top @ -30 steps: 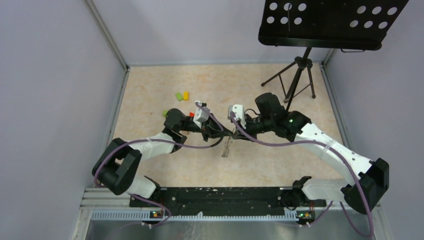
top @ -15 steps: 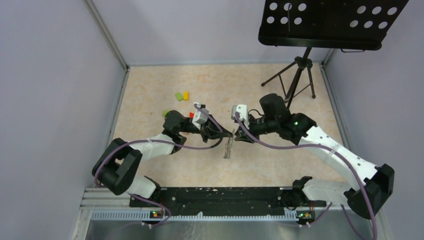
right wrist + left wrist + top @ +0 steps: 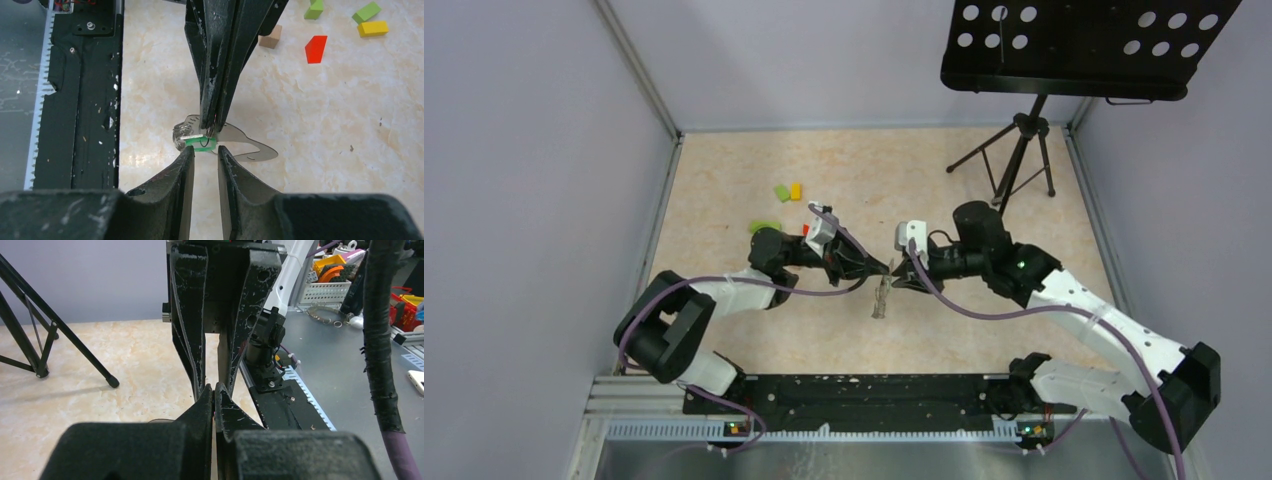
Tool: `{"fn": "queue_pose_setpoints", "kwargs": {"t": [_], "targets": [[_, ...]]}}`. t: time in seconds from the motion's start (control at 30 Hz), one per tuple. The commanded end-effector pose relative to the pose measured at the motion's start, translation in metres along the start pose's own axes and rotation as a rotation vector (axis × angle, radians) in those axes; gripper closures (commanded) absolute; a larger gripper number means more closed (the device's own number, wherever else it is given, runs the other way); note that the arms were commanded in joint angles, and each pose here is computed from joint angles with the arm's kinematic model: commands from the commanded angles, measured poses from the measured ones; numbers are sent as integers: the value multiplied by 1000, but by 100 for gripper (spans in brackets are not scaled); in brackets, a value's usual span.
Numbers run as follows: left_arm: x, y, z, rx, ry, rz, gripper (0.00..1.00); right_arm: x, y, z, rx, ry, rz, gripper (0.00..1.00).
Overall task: Put the keys on the keyring
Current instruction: Adjust the key on the keyring.
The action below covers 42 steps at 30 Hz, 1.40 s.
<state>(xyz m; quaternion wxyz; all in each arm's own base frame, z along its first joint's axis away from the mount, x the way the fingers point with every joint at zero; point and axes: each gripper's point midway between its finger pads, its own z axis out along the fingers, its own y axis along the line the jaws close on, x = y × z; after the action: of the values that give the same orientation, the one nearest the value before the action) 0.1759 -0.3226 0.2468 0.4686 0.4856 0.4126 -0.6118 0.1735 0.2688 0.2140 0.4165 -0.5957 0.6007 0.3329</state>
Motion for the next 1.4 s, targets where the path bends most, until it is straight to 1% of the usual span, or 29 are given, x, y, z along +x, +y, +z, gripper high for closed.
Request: {"fn": "queue_pose_setpoints", "kwargs": {"t": [0.0,0.4,0.8,1.2,1.3,1.37], "targets": [[-16,-1,1,-9,-57,46,100,-28,-7,-6,37,-115,-63,77],[-11,3,0,-30,-59,42,100,-35,-6,-8,36,-138,-48,78],[-13,4,0,-40,-66,46,100,-30,-8,-2,31,-132,-18,86],[-13,4,0,-42,-70,47,100,-27,-8,3,16,-126,7,86],[-13,4,0,-41,-71,46,100,-28,-9,3,18,-130,9,90],[-12,4,0,-41,-71,44,100,-29,-10,2,23,-131,8,94]]}}
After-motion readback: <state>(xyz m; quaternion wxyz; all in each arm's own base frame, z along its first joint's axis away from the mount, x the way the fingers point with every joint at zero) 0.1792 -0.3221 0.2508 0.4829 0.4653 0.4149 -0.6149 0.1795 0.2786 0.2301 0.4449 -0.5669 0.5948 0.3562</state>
